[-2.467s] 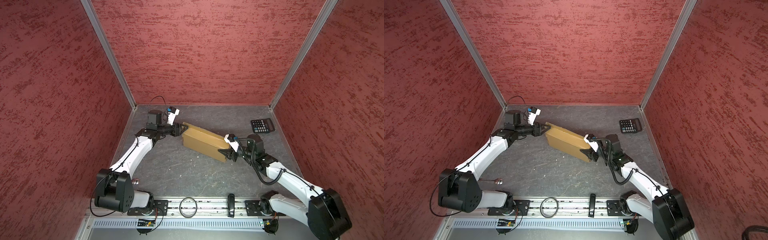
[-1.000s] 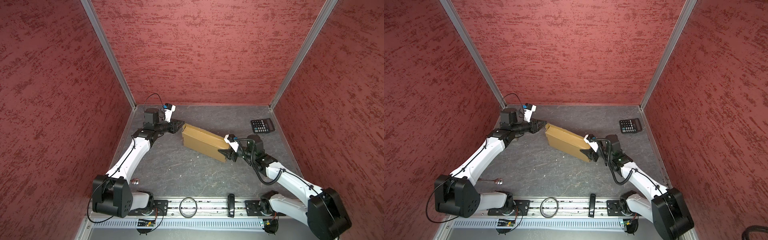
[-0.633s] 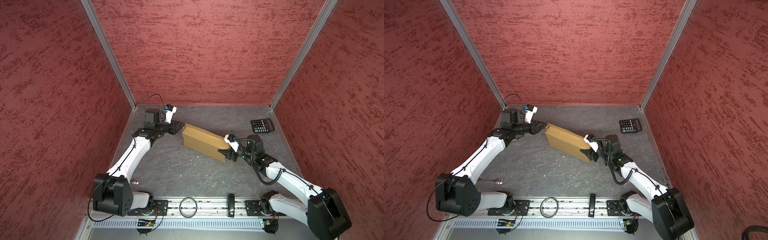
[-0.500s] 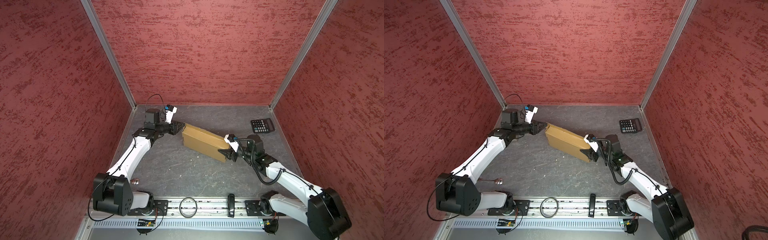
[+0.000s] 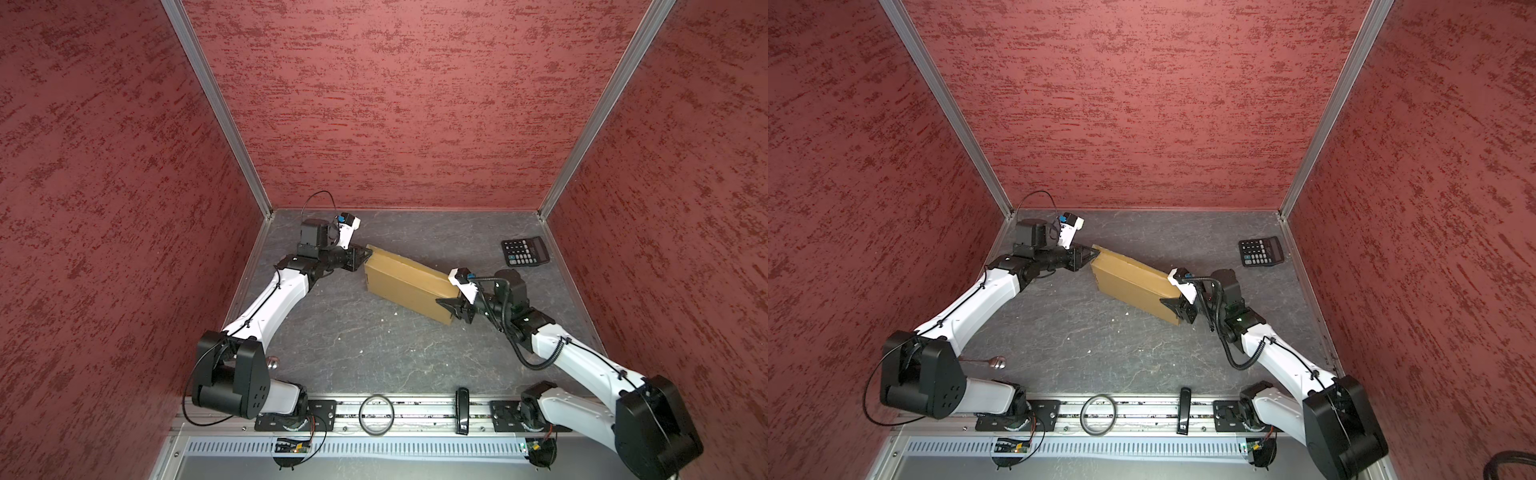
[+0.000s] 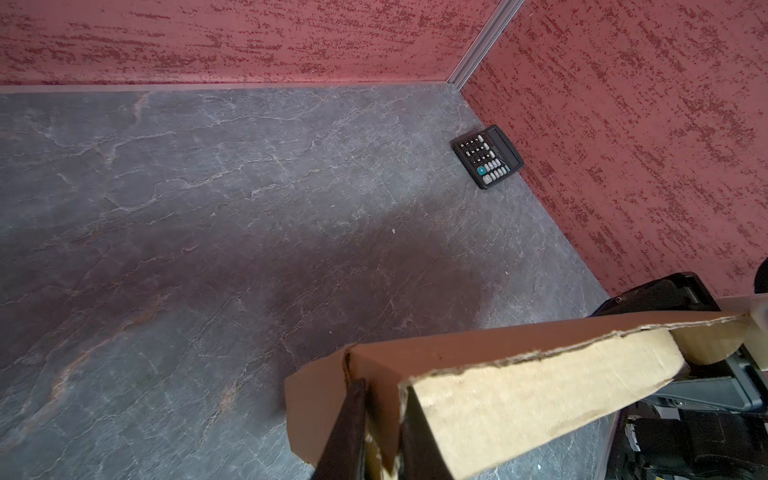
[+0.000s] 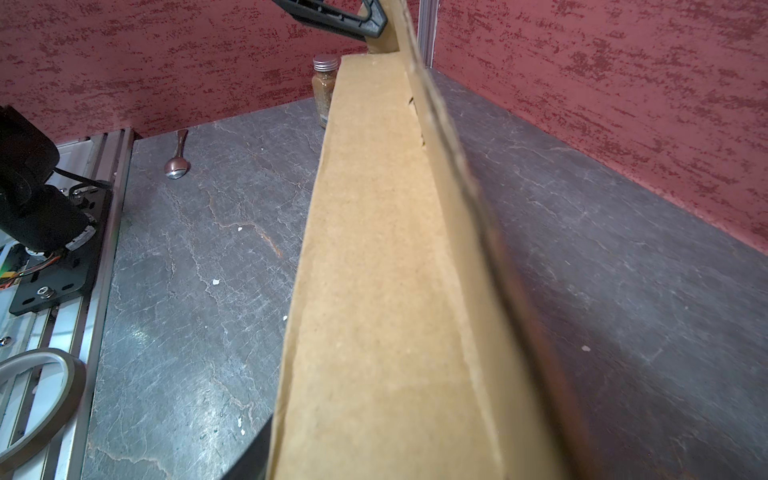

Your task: Fold the paper box

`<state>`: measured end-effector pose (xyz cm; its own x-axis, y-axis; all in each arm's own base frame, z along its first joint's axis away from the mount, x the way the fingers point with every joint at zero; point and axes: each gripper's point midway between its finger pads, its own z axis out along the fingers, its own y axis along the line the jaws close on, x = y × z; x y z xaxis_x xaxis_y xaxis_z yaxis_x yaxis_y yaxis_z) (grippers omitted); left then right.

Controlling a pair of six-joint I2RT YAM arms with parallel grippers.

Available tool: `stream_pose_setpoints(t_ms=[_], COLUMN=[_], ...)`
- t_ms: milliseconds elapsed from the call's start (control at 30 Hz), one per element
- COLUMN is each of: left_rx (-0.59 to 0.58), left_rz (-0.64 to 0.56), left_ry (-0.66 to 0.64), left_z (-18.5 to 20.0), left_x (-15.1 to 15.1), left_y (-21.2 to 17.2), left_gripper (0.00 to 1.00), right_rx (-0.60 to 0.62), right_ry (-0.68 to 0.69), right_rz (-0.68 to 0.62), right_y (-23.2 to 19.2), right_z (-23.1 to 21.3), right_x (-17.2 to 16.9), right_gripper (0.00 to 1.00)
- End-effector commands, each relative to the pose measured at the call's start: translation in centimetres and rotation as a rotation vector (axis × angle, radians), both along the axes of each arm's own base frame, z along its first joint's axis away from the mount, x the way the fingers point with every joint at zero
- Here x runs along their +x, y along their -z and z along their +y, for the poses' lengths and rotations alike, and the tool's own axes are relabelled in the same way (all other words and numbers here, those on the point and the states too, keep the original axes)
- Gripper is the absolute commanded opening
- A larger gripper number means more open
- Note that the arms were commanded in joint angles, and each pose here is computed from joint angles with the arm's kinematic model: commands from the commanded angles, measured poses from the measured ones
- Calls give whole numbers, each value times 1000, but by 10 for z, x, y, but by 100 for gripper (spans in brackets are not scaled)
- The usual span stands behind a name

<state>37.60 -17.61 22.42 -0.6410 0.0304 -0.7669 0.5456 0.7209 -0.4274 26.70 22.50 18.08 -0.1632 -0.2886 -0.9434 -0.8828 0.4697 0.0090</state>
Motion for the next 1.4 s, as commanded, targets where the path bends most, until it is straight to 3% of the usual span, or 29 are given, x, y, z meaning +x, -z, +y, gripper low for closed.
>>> stream_pose_setpoints(t_ms=[0,833,1367], left_rx=[14,122,151], left_rz=[-33,3,3], left_ry=[-23,-66,-103], left_z=[1,0,0], left_x=[6,3,4], left_y=[-3,41,51], left_gripper=[15,11,9], right_rx=[19,24,21], right_ry=[-8,-6,2], right_rz=[-33,12,31], right_y=[-4,12,14], right_z=[3,4,2], right_x=[1,1,-3], right_gripper=[36,37,46])
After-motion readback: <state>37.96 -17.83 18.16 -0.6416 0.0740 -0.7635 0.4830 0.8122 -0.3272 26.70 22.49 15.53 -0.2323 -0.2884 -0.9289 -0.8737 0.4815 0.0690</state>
